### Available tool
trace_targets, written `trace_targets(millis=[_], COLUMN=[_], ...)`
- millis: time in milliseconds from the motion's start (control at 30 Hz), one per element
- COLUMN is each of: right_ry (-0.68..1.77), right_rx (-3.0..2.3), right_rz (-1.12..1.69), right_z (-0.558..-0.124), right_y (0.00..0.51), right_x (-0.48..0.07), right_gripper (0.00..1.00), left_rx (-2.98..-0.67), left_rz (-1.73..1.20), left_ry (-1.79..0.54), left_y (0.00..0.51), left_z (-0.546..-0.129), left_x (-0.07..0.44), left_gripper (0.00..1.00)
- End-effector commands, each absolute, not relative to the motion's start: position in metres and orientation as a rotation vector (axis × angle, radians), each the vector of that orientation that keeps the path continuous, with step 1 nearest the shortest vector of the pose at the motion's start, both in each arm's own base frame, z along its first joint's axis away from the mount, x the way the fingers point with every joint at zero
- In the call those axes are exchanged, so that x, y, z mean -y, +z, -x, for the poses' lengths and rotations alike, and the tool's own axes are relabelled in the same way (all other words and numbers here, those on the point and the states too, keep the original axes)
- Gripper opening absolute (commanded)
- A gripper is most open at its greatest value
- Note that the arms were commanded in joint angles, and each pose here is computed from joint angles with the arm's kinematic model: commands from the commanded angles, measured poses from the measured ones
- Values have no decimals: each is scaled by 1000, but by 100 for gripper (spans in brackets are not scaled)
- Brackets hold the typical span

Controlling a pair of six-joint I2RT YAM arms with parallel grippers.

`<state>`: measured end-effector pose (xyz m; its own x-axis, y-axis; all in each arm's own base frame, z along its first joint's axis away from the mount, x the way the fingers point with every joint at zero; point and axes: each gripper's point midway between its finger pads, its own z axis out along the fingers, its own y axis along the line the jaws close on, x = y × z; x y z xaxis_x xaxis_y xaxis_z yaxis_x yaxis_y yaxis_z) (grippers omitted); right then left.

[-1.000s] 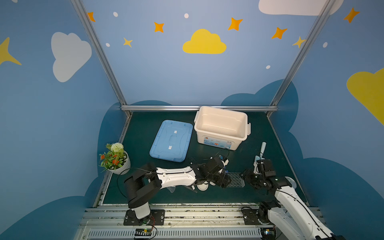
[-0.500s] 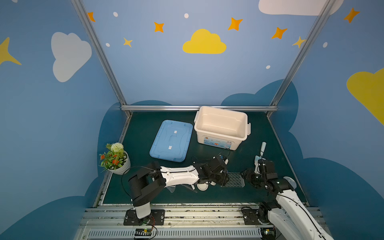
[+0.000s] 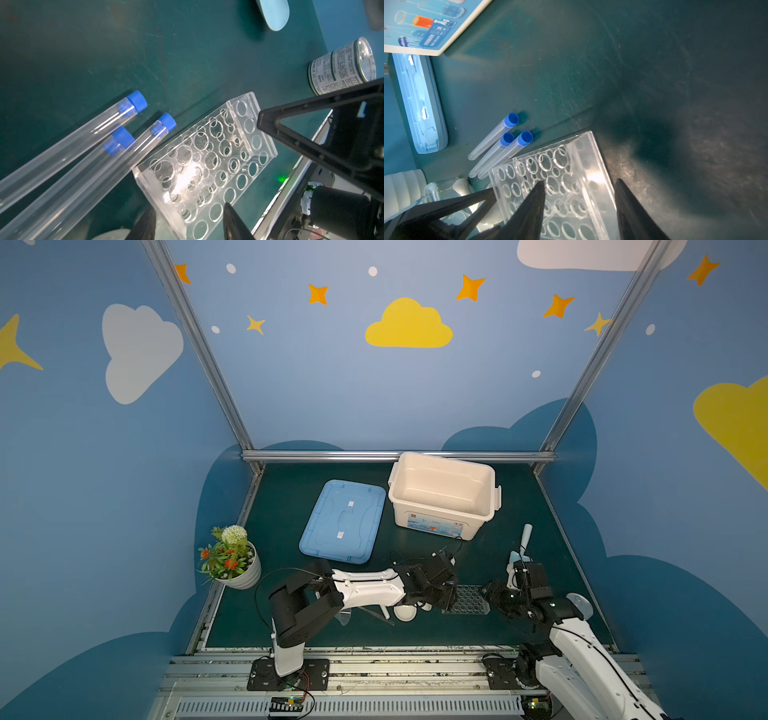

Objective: Organize the chemistry lab equipment

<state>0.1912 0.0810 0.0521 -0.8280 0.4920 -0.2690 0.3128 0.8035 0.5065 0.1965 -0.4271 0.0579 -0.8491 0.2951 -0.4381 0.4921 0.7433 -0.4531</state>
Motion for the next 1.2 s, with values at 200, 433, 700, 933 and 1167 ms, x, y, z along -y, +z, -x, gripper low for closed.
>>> trace_targets(millis=[200,433,700,933,1167], right_ry=[691,716,718,693,688], right_rx=[-2610,-2577,-2531,-2480,-2469], right_rz=[-614,-647,-665,-659,-646], right_z=[-193,-201,-217,-233,-245], right_y=[48,53,62,75,78], right_x=[-89,-90,-86,-75,-71], right_gripper=[51,49,49,50,50], left_rx=[-2652,-2637,-2604,-2579,-2558], left_rz=[-595,-586,-608,-625,-625], left_ry=[-859,-912,-956,-994,-992], left_y=[48,50,58,62,64], left_z=[-199,-209,-219,-226,-234], left_x=[439,455,477,497,507], left_gripper=[51,50,49,49,53])
